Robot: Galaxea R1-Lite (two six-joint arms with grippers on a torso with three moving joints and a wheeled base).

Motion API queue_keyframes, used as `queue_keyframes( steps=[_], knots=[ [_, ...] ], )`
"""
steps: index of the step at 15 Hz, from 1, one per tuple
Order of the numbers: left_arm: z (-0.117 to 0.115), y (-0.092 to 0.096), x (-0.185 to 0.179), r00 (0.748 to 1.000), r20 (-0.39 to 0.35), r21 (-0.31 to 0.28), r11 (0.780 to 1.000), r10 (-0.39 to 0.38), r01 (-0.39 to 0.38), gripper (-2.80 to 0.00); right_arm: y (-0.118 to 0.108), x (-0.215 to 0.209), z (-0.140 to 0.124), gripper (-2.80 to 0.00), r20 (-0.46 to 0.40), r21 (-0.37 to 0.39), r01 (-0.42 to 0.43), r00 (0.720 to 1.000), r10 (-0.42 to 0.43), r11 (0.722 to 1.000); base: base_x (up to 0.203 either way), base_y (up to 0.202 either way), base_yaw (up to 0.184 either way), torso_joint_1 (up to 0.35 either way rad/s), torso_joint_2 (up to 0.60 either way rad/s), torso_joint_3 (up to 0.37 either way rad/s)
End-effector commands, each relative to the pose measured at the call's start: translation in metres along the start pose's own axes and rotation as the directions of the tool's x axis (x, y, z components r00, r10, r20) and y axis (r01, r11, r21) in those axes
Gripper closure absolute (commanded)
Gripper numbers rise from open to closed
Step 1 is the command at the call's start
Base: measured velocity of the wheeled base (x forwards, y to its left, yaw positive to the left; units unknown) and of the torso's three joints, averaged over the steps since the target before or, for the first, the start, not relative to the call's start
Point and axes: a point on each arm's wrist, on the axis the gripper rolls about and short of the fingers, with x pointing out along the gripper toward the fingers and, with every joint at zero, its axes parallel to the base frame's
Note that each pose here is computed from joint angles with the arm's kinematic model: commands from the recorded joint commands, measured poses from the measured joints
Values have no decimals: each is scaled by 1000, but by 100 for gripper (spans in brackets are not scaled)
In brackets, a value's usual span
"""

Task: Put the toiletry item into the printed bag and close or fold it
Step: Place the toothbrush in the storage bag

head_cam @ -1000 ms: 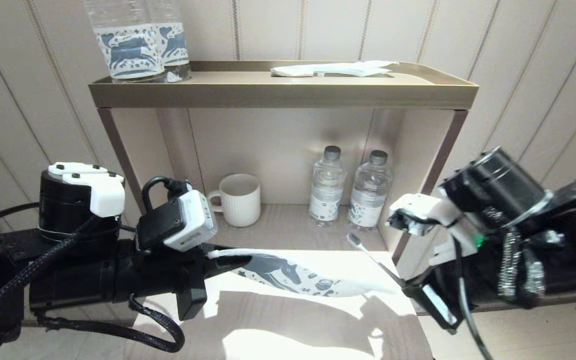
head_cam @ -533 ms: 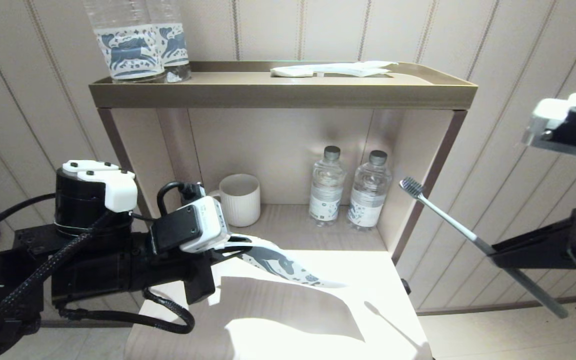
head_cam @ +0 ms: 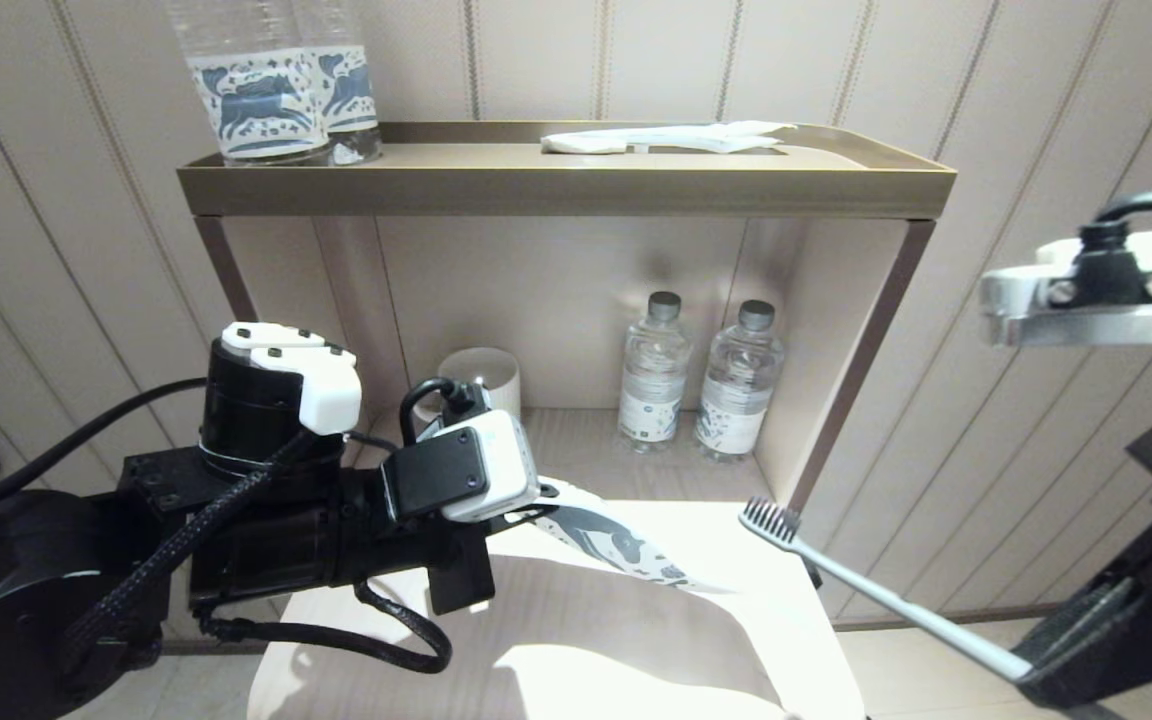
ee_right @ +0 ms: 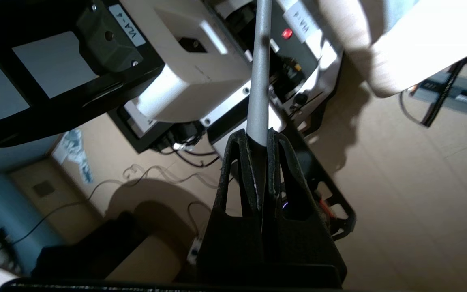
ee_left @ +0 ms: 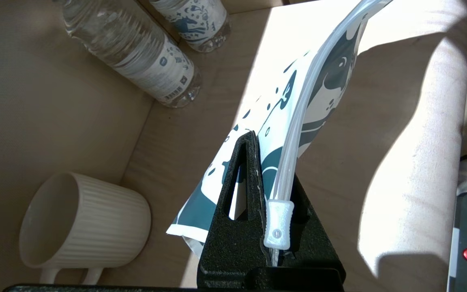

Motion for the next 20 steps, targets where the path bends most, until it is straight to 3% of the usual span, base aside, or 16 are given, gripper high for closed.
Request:
queue_keyframes(
  steps=[1,5,12,20],
  knots=[
    [-2,-1,2,1000,-5,1,1000,-7,7,0,-10,25,10,0,-110,47,-24,993,29,999,0,0,0,0,0,0],
    [-3,-2,2,1000,-6,0,1000,-10,10,0,-20,42,5,0,-184,93,-31,982,48,995,0,0,0,0,0,0],
    [-3,-3,0,1000,-5,2,1000,-11,11,0,-40,62,17,0,-180,128,-4,983,27,992,0,0,0,0,0,0],
    [-6,-7,-3,1000,-8,-2,1000,-16,16,0,-47,73,26,0,-182,128,14,983,10,992,0,0,0,0,0,0]
  ],
)
